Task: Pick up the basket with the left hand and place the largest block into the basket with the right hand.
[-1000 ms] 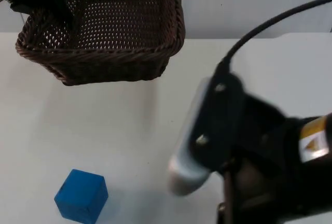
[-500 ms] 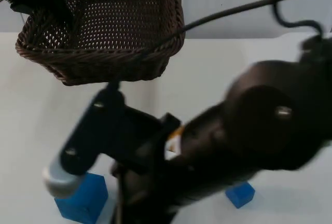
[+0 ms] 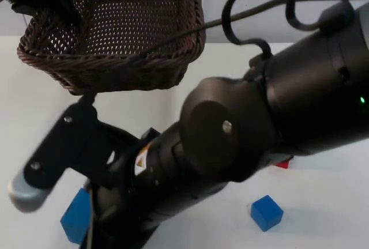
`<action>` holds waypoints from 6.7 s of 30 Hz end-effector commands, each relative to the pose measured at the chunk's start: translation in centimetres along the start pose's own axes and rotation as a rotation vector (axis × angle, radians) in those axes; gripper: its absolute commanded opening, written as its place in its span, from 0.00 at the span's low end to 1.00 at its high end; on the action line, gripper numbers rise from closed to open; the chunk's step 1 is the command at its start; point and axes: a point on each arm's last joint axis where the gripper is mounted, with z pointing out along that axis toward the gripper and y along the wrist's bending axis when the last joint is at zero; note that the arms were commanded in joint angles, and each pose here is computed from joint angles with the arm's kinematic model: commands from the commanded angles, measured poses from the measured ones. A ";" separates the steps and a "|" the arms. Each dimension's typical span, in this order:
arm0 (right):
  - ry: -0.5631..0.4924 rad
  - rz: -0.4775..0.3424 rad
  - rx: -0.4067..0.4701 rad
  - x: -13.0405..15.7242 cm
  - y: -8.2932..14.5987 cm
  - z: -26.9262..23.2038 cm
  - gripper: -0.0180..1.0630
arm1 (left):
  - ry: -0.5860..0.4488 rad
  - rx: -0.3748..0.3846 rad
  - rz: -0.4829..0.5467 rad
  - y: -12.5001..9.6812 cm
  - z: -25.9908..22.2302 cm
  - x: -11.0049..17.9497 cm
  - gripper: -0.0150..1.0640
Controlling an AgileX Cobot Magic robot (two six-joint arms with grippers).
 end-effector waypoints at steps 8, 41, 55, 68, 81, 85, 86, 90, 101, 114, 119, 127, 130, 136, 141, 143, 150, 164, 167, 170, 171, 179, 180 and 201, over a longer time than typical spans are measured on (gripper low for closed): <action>0.015 -0.109 -0.002 -0.5 -0.2 -0.2 0.99 | -0.026 0.026 -0.007 -0.5 -0.7 -0.2 0.01; 0.180 -0.123 -0.007 -2.4 -3.3 1.7 0.99 | -0.028 0.026 -0.006 -0.5 -0.7 -0.2 0.01; 0.191 -0.141 -0.007 -1.0 -3.1 4.4 0.98 | -0.028 0.024 -0.005 -0.5 -0.7 -0.2 0.01; 0.241 -0.130 -0.034 0.0 -2.8 5.1 0.68 | -0.028 0.022 -0.004 -0.5 -0.7 -0.2 0.01; 0.265 -0.125 -0.047 0.1 -2.7 5.0 0.02 | -0.028 0.022 -0.004 -0.5 -0.7 -0.2 0.01; 0.277 -0.123 -0.054 0.2 -2.7 4.9 0.02 | -0.028 0.022 -0.004 -0.5 -0.7 -0.2 0.01; 0.273 -0.097 -0.064 0.2 -2.6 4.9 0.03 | -0.028 0.022 -0.004 -0.5 -0.7 -0.2 0.01; 0.277 -0.042 -0.089 0.2 -2.3 4.9 0.20 | -0.028 0.022 -0.004 -0.5 -0.7 -0.2 0.01; 0.290 -0.002 -0.118 0.1 -1.9 4.5 0.89 | -0.028 0.022 -0.004 -0.5 -0.7 -0.2 0.01; 0.174 0.068 -0.089 -2.6 -2.5 3.8 0.86 | -0.028 0.022 -0.004 -0.5 -0.7 -0.2 0.01; 0.158 0.069 -0.075 -2.5 -2.6 4.2 0.86 | -0.028 0.022 -0.004 -0.5 -0.7 -0.2 0.01; 0.177 0.053 -0.087 -1.8 -1.5 6.1 0.86 | -0.028 0.022 -0.004 -0.5 -0.7 -0.2 0.01; 0.167 0.040 -0.089 -2.1 -1.2 6.5 0.86 | -0.028 0.022 -0.004 -0.5 -0.7 -0.2 0.01; 0.151 0.028 -0.078 -2.2 -0.9 7.4 0.86 | -0.028 0.022 -0.004 -0.5 -0.7 -0.2 0.01; 0.157 0.031 -0.082 -2.1 -0.9 7.4 0.76 | -0.028 0.022 -0.004 -0.5 -0.7 -0.2 0.01; 0.157 0.038 -0.081 -2.1 -0.9 7.4 0.70 | -0.028 0.022 -0.004 -0.5 -0.7 -0.2 0.01; 0.185 0.039 -0.106 -2.6 -0.8 6.2 0.02 | -0.028 0.022 -0.004 -0.5 -0.7 -0.2 0.01; 0.267 -0.075 -0.229 -5.4 0.6 -1.4 0.02 | -0.028 0.022 -0.004 -0.5 -0.7 -0.2 0.01; 0.298 -0.097 -0.263 -5.5 1.6 -2.2 0.02 | -0.030 0.022 -0.004 -0.5 -0.7 -0.2 0.01; 0.317 -0.111 -0.282 -5.6 2.3 -2.6 0.02 | -0.030 0.022 -0.004 -0.5 -0.7 -0.2 0.01; 0.329 -0.119 -0.293 -5.5 2.6 -2.7 0.02 | -0.030 0.022 -0.004 -0.5 -0.7 -0.2 0.01; 0.342 -0.143 -0.317 -6.1 3.3 -4.6 0.02 | -0.030 0.022 -0.004 -0.5 -0.7 -0.2 0.01; 0.333 -0.146 -0.316 -6.3 3.3 -5.3 0.02 | -0.030 0.022 -0.004 -0.5 -0.7 -0.2 0.01; 0.242 -0.207 -0.137 -8.6 1.7 -13.9 0.02 | -0.030 0.022 -0.004 -0.5 -0.7 -0.2 0.01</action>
